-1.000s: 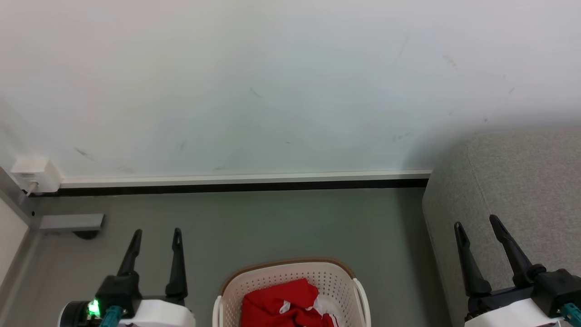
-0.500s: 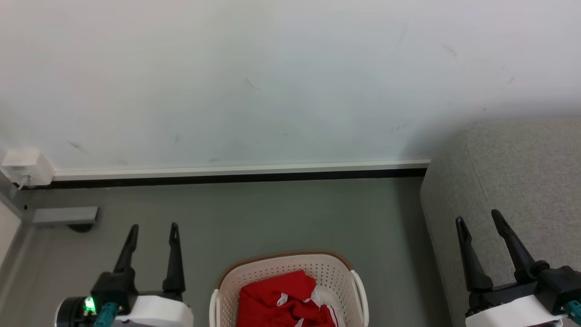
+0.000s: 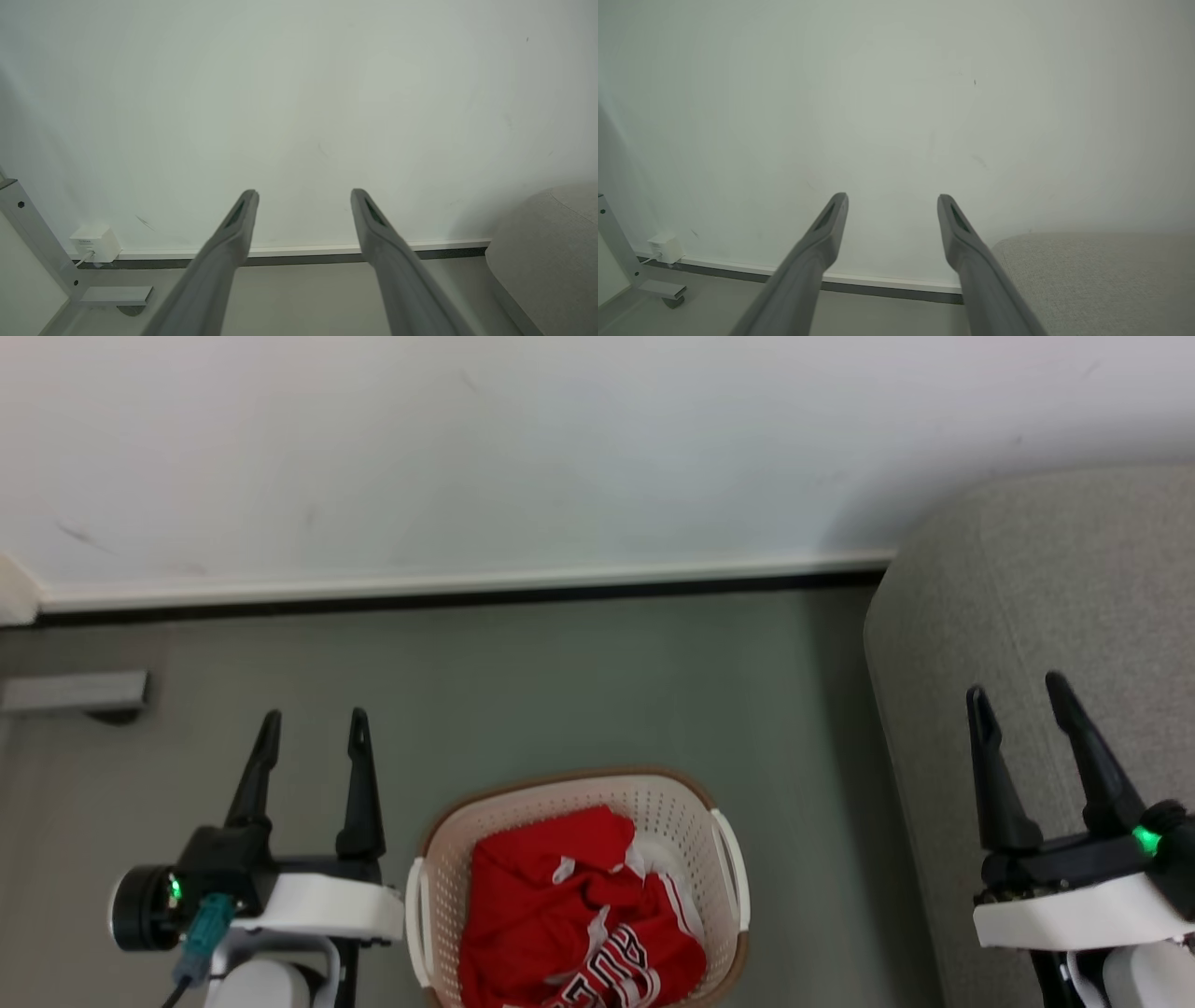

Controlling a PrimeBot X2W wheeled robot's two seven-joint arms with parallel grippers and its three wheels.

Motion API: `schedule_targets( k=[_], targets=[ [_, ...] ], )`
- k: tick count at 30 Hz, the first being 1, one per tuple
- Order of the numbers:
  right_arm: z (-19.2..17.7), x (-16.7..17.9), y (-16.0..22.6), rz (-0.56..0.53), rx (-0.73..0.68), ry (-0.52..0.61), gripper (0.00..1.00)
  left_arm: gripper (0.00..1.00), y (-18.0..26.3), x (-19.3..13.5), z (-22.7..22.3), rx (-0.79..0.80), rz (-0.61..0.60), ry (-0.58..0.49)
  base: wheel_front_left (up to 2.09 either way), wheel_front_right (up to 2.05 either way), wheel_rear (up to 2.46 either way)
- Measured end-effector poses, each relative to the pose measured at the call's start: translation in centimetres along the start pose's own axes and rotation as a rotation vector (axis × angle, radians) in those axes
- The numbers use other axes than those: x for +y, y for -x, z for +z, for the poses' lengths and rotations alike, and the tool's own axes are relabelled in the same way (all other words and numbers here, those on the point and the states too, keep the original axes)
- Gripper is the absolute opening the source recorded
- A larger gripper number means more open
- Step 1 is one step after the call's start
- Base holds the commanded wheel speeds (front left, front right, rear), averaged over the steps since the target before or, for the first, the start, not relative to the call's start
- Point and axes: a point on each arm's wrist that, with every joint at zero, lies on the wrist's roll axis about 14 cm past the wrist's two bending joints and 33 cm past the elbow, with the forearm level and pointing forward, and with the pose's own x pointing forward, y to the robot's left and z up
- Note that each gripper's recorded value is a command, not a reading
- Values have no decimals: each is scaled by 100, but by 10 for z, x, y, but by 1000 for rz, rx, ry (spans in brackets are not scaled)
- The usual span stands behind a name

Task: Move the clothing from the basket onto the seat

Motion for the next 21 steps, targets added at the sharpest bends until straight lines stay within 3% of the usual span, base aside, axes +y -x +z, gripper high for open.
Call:
schedule_targets(
  k=[10, 21],
  targets=[
    [-24, -18, -38, -22, 10, -25, 100, 100, -44, -21, -59, 96, -57, 29, 0, 0, 0],
    [-52, -47, -58, -77, 31, -9, 100, 100, -48, -55, -196, 444, -156, 130, 0, 0, 0]
  ],
)
